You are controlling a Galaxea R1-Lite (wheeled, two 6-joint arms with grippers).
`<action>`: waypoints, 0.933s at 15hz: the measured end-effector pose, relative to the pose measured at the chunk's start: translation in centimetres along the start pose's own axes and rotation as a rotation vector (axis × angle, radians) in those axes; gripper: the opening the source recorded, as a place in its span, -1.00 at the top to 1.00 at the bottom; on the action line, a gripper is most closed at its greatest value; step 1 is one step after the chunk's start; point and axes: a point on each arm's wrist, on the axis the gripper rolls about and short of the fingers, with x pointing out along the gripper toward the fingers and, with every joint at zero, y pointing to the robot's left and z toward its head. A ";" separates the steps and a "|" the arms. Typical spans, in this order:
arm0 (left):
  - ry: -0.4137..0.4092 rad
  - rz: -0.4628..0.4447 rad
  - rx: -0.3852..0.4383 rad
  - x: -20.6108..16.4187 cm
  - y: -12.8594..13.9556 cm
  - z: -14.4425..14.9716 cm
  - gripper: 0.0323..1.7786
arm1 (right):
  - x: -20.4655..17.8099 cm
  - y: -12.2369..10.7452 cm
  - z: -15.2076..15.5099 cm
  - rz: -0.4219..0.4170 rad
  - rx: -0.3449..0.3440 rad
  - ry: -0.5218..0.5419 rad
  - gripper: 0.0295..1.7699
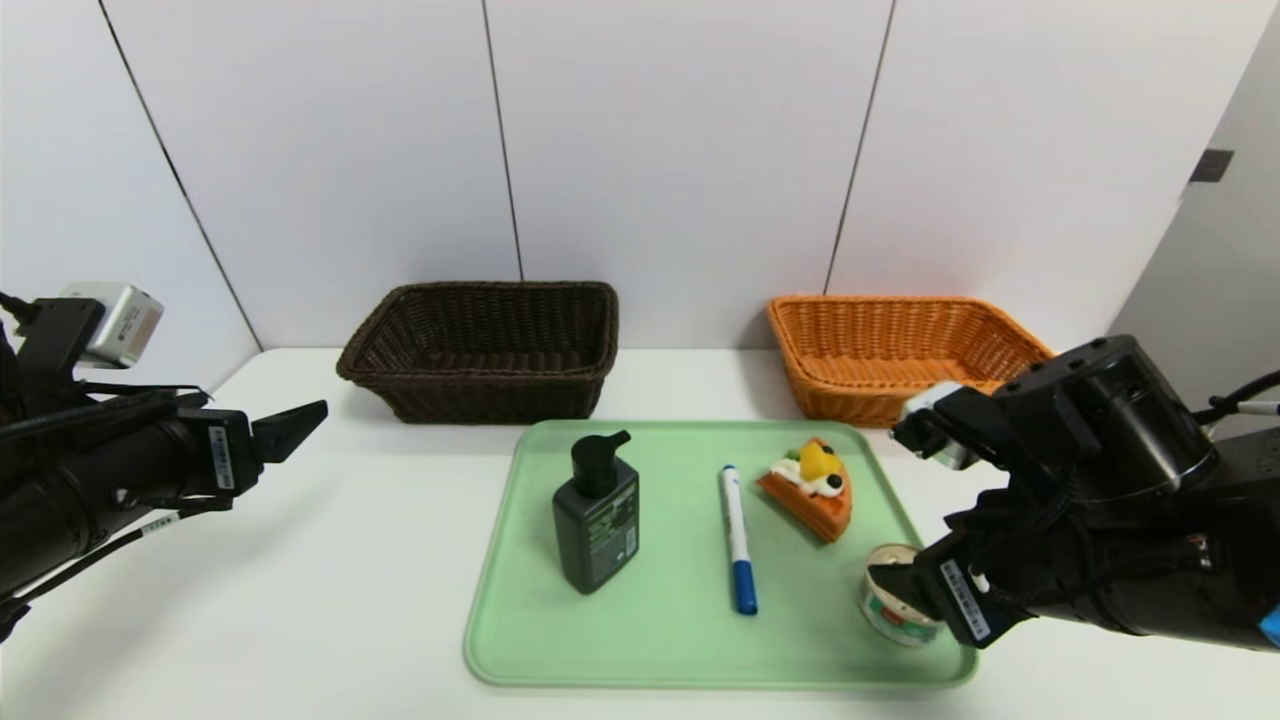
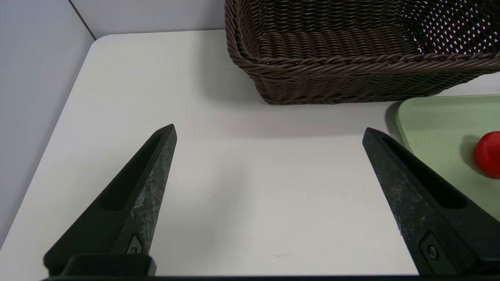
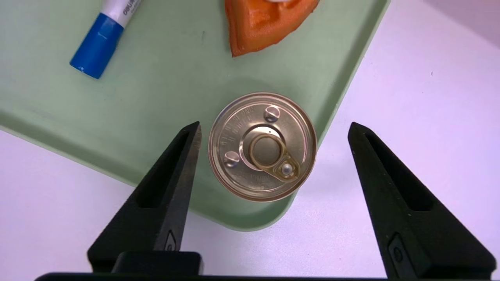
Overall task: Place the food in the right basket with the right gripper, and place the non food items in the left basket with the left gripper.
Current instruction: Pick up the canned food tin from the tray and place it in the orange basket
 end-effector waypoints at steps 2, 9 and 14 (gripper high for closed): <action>-0.001 0.000 -0.002 -0.1 0.0 0.0 -0.90 | 0.2 0.0 -0.1 0.000 0.001 0.019 -0.60; 0.002 -0.001 -0.001 -0.3 0.0 -0.2 -0.90 | 2.2 0.0 0.0 -0.049 -0.031 0.156 -0.80; 0.006 -0.004 0.001 -0.3 0.0 -0.3 -0.90 | 3.4 0.3 1.7 -0.061 -0.052 0.236 -0.86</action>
